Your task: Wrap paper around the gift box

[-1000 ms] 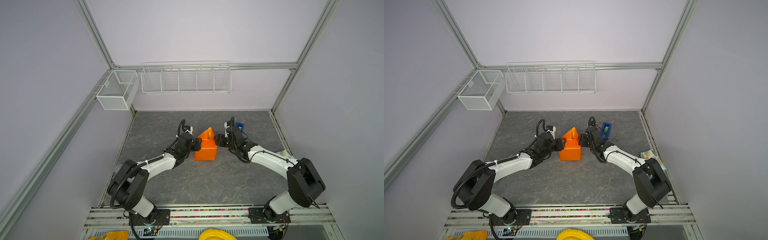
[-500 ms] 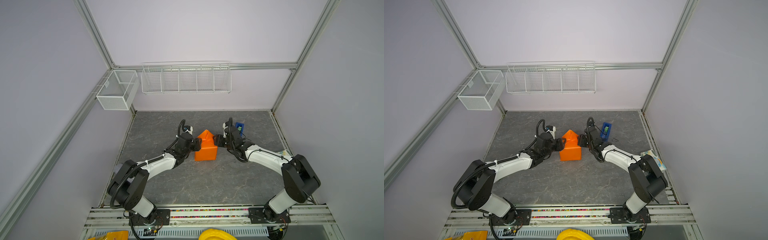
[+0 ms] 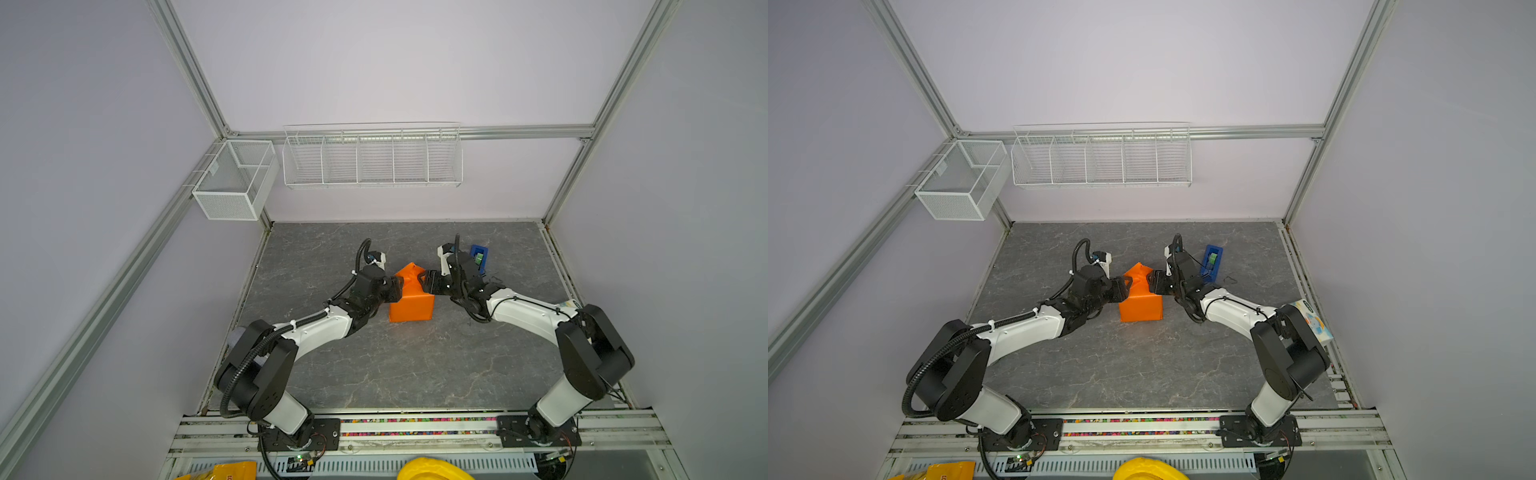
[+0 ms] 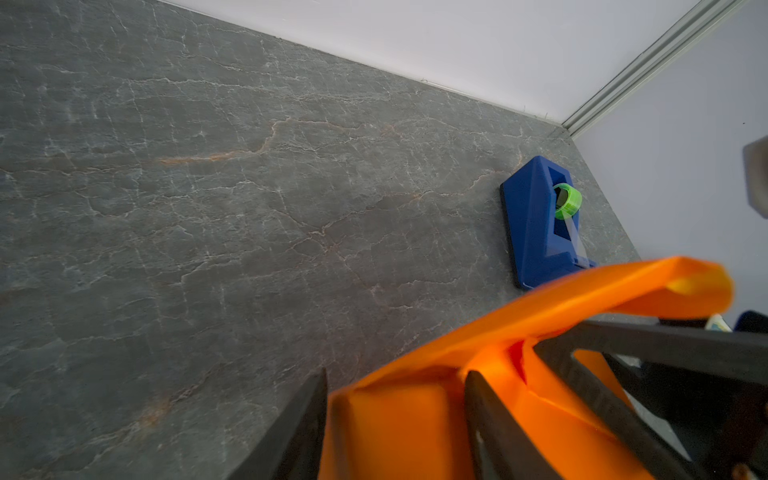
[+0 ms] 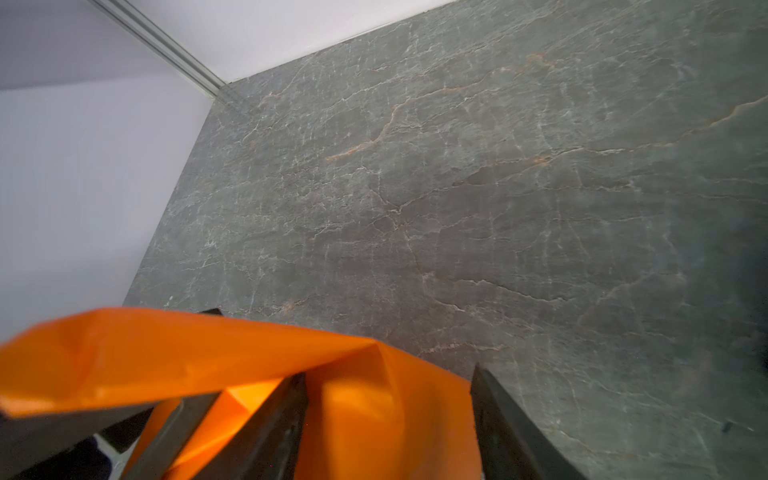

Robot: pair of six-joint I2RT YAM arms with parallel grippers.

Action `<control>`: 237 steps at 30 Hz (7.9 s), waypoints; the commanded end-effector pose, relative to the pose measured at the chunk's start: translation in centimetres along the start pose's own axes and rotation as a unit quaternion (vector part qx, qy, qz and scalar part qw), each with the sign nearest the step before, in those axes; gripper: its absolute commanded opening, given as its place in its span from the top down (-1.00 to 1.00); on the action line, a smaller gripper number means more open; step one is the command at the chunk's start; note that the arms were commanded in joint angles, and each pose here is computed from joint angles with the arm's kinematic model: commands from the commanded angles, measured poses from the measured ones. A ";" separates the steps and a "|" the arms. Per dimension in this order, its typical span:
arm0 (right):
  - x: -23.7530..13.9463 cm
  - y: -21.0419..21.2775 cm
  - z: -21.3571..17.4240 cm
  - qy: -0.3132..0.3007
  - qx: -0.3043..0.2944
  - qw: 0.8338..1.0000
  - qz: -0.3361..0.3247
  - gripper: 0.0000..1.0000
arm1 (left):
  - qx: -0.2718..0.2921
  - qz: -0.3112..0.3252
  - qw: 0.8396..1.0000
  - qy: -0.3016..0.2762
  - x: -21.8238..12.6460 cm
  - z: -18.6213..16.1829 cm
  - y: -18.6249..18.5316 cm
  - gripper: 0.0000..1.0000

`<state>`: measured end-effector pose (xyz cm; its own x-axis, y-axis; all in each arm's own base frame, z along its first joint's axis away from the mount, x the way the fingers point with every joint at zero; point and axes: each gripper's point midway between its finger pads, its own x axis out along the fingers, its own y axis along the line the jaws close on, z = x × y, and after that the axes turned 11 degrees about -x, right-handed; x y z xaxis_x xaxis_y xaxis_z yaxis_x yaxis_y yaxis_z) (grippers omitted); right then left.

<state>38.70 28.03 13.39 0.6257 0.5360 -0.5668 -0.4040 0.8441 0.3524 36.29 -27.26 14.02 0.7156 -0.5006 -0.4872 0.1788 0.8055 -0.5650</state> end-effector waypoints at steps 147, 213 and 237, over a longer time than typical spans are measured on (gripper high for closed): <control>-0.2 3.1 2.3 0.025 -0.387 0.888 0.247 0.84 | 0.071 0.051 0.988 0.128 -0.3 -3.5 0.9 -0.04; -3.6 5.1 -3.9 0.045 -0.373 0.926 0.026 0.80 | 0.036 0.026 0.995 0.088 -4.9 2.2 -2.1 -0.15; -4.5 4.6 -0.3 0.017 -0.338 0.941 -0.008 0.81 | 0.023 0.030 0.982 0.187 0.4 -2.6 -0.3 -0.17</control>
<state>33.22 29.94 16.31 0.5951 0.5309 -0.6033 -0.7615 0.6124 -0.2123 35.75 -28.70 14.30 0.4846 -0.5317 -0.6946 0.1947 0.8397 -0.5070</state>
